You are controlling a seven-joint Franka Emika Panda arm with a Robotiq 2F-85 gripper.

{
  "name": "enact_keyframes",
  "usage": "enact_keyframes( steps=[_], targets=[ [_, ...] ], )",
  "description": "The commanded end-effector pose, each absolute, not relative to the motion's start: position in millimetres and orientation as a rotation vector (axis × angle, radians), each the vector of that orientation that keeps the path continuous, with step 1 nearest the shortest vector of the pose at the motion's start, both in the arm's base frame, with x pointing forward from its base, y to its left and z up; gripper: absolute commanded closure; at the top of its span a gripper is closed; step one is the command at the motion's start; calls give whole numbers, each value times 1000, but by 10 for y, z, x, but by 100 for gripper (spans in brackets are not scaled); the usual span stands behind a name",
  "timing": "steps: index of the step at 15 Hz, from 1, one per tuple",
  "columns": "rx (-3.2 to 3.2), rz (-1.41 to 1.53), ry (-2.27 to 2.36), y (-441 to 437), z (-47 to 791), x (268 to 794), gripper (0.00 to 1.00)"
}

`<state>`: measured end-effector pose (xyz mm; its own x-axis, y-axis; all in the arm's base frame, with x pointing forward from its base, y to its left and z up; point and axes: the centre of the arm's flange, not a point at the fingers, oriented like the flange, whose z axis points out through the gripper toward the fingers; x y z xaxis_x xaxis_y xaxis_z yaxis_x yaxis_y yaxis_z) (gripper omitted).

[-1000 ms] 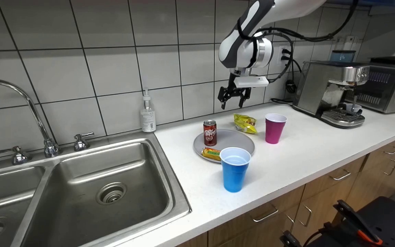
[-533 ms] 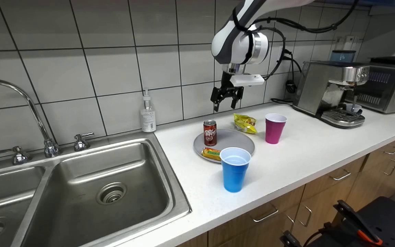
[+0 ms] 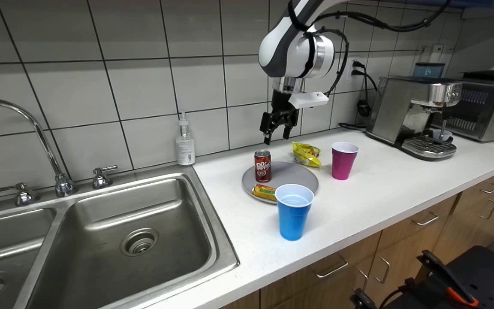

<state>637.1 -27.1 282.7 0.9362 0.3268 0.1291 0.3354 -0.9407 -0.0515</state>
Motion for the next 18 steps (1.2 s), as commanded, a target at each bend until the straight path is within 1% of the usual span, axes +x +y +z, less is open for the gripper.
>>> enact_keyframes(
  steps=[1,11,18],
  targets=[
    [-2981,-144,-641,-144,2894,6194,0],
    [-2958,-87,-750,87,2648,6402,0],
    [-2975,-65,-757,77,2411,6540,0]
  ],
)
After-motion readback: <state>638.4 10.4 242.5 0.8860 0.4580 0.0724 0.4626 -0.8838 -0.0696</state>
